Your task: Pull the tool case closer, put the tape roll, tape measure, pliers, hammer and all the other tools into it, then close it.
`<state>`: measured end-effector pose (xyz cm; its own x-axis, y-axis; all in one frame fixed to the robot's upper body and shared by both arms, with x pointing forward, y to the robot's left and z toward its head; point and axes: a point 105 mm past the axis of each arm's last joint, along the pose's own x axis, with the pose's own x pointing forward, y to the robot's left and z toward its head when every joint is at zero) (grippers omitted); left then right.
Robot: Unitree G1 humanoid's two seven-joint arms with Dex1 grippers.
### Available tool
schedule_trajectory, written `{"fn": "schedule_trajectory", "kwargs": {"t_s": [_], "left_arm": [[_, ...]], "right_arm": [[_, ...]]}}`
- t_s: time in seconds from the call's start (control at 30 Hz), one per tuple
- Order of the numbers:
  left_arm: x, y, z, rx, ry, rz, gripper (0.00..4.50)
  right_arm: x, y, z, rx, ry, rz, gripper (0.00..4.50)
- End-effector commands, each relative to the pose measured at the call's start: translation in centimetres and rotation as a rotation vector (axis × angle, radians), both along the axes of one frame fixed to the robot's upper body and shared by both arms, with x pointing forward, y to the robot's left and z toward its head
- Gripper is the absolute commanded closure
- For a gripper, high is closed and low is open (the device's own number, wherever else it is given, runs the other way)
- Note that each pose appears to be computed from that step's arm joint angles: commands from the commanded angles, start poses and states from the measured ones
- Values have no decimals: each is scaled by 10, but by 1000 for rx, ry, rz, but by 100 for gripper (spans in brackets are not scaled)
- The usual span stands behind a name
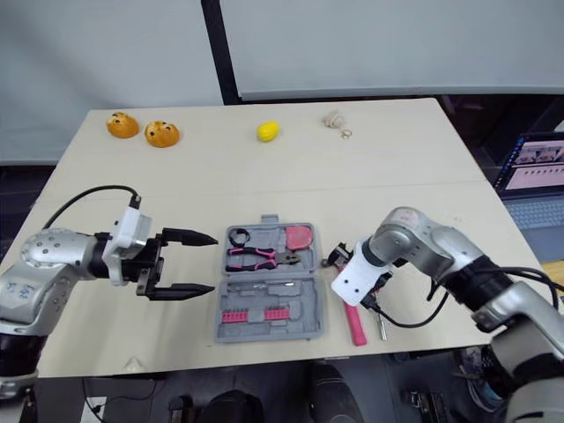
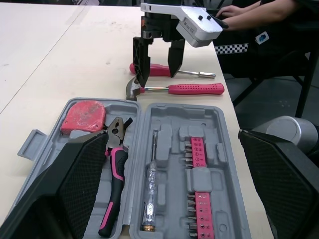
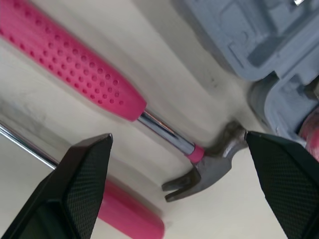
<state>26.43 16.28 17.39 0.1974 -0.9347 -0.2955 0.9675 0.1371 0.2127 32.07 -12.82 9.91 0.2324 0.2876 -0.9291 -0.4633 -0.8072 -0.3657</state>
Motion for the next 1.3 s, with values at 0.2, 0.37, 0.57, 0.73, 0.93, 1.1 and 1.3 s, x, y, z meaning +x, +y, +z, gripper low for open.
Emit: {"fn": "schedule_trajectory", "kwargs": {"t_s": [0.2,0.37,0.57,0.73,0.93,1.1,1.3], "left_arm": [[2,1,13,-7,-62,10,0],[3,1,14,-11,-66,17,0],[2,2,14,-13,-67,26,0],[0,4,13,-10,-57,24,0],[0,4,14,-7,-54,20,0],[2,4,14,-7,-59,19,0],[4,2,14,-7,-62,14,0]], "right_arm": [[11,10,-5,-74,-49,186,4],[12,12,-15,-125,-56,275,26],[15,12,-21,-159,-77,336,288],[18,12,-21,-157,-86,337,335],[17,9,-18,-160,-79,343,447],[16,10,-12,-159,-96,371,447],[12,8,10,-163,-132,429,447]]}}
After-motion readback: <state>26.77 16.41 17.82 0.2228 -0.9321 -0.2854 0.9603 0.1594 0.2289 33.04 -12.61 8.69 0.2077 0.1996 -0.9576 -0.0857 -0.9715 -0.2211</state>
